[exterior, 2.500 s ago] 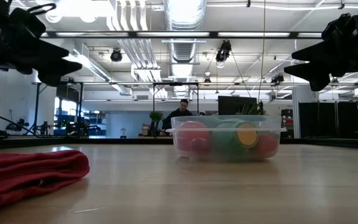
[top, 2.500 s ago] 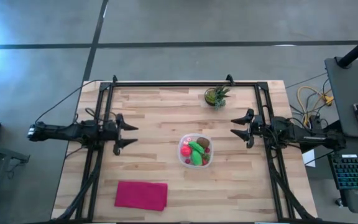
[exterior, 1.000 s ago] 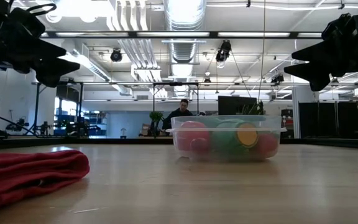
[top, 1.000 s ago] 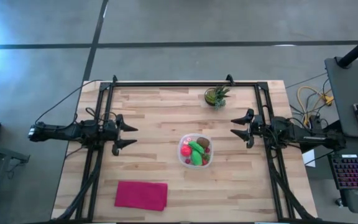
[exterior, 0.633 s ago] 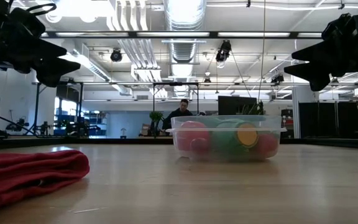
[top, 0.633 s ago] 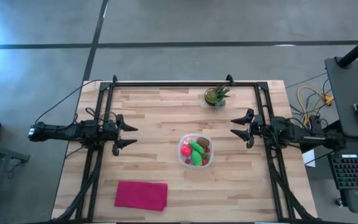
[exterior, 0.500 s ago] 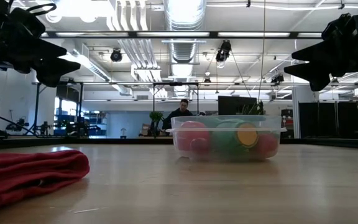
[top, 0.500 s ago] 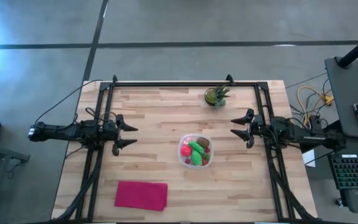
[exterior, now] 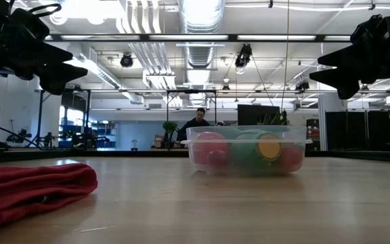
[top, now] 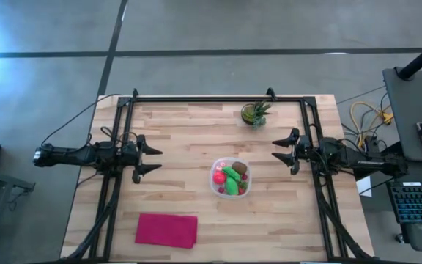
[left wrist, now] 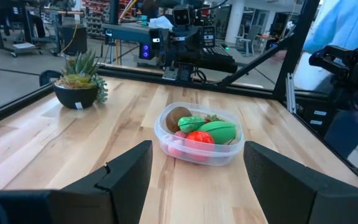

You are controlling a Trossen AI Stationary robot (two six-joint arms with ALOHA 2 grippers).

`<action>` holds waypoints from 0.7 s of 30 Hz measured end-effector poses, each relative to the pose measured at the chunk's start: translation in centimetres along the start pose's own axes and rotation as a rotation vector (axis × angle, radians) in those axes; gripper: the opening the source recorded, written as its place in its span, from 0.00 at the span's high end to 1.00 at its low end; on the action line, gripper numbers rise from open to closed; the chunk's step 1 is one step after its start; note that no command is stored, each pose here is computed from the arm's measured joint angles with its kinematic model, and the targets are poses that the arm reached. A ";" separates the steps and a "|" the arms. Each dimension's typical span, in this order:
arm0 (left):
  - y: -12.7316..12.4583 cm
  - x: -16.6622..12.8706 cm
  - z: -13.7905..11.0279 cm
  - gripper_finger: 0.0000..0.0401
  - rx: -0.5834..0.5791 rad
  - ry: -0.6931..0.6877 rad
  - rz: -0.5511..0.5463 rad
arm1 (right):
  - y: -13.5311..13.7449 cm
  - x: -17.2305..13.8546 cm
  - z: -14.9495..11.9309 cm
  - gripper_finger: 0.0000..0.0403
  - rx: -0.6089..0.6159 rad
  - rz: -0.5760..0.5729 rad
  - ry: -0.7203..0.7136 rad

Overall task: Pick and placing Produce into tupperware
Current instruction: Return to Home Position

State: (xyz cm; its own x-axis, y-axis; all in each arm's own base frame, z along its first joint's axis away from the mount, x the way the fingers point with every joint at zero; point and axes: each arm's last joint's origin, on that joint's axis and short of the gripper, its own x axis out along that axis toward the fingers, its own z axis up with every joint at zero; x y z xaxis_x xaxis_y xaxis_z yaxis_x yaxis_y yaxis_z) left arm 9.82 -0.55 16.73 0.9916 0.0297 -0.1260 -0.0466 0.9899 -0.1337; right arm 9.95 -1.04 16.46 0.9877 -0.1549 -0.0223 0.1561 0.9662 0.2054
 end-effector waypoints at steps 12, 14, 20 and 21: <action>0.0 0.0 0.0 0.40 0.001 0.005 0.000 | 0.0 0.0 0.0 0.40 0.000 0.001 0.000; 0.0 0.0 0.0 0.40 0.001 0.003 0.000 | 0.0 0.0 0.0 0.40 0.000 0.000 0.000; 0.0 0.1 -0.1 0.40 0.001 0.008 0.001 | 0.0 0.0 0.0 0.40 0.000 0.001 0.000; 0.0 0.1 -0.1 0.40 0.001 0.009 0.001 | 0.0 0.0 0.0 0.40 0.000 0.000 0.000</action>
State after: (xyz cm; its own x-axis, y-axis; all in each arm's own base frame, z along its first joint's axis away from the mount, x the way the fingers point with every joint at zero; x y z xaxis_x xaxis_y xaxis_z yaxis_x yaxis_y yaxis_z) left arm 9.87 -0.56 16.65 0.9904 0.0294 -0.1347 -0.0474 0.9901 -0.1324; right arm 9.95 -1.04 16.46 0.9877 -0.1546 -0.0223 0.1559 0.9662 0.2053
